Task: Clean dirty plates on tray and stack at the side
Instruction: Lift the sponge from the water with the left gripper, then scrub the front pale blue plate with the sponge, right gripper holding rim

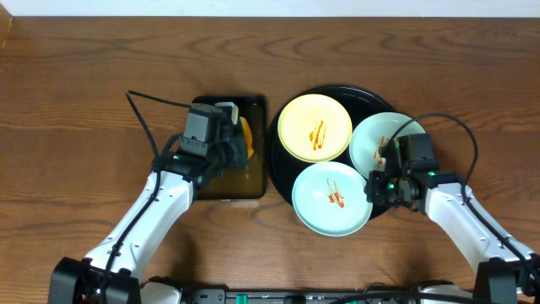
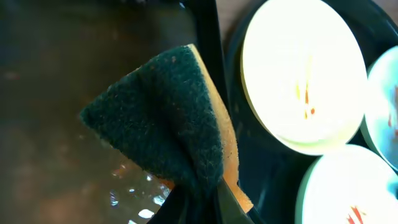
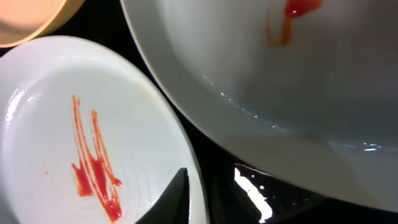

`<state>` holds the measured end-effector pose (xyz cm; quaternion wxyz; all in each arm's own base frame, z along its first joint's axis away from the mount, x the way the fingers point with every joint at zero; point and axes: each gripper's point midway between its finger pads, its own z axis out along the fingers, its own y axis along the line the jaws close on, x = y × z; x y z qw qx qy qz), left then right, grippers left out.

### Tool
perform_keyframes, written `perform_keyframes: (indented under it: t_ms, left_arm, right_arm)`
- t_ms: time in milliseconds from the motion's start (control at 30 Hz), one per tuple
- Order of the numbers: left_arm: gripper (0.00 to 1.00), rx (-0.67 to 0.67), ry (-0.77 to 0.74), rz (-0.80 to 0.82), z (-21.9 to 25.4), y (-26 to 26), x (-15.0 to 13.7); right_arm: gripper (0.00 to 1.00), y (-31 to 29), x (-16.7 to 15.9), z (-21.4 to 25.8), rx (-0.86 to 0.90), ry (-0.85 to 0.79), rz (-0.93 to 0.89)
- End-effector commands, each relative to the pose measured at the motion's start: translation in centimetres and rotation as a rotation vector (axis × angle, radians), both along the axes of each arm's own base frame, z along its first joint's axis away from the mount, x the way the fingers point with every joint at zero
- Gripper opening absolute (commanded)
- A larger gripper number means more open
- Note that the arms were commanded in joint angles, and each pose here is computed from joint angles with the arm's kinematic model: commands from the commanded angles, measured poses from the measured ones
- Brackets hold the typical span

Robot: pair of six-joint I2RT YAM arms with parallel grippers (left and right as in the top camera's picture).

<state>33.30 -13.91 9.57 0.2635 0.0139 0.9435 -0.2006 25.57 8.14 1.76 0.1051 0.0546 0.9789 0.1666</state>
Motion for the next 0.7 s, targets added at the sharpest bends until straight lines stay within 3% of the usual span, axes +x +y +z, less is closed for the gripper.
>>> perform_keyframes:
  t_ms: [0,133,267,367,667]
  left_arm:
    - [0.07,-0.057,0.02,-0.048,0.5,-1.4,-1.0]
    - [0.08,-0.058,0.019,-0.085,0.5,-2.6,-1.6]
    - [0.07,-0.051,0.001,-0.122,0.7,-3.5,-1.8]
    - [0.07,-0.058,-0.014,-0.148,0.9,-4.4,-2.0]
    - [0.07,-0.168,-0.065,-0.312,3.0,-12.8,-5.5]
  right_arm:
    - [0.12,0.7,-0.4,-0.3,-0.004,0.006,0.03]
    - [0.12,1.1,-0.9,-0.5,-0.005,0.015,0.047]
    - [0.01,0.4,-1.5,-1.2,-0.045,0.03,0.037]
    - [0.01,0.3,-1.8,-1.6,-0.048,0.033,0.034]
    - [0.01,0.6,-0.8,-1.4,-0.021,0.001,-0.002]
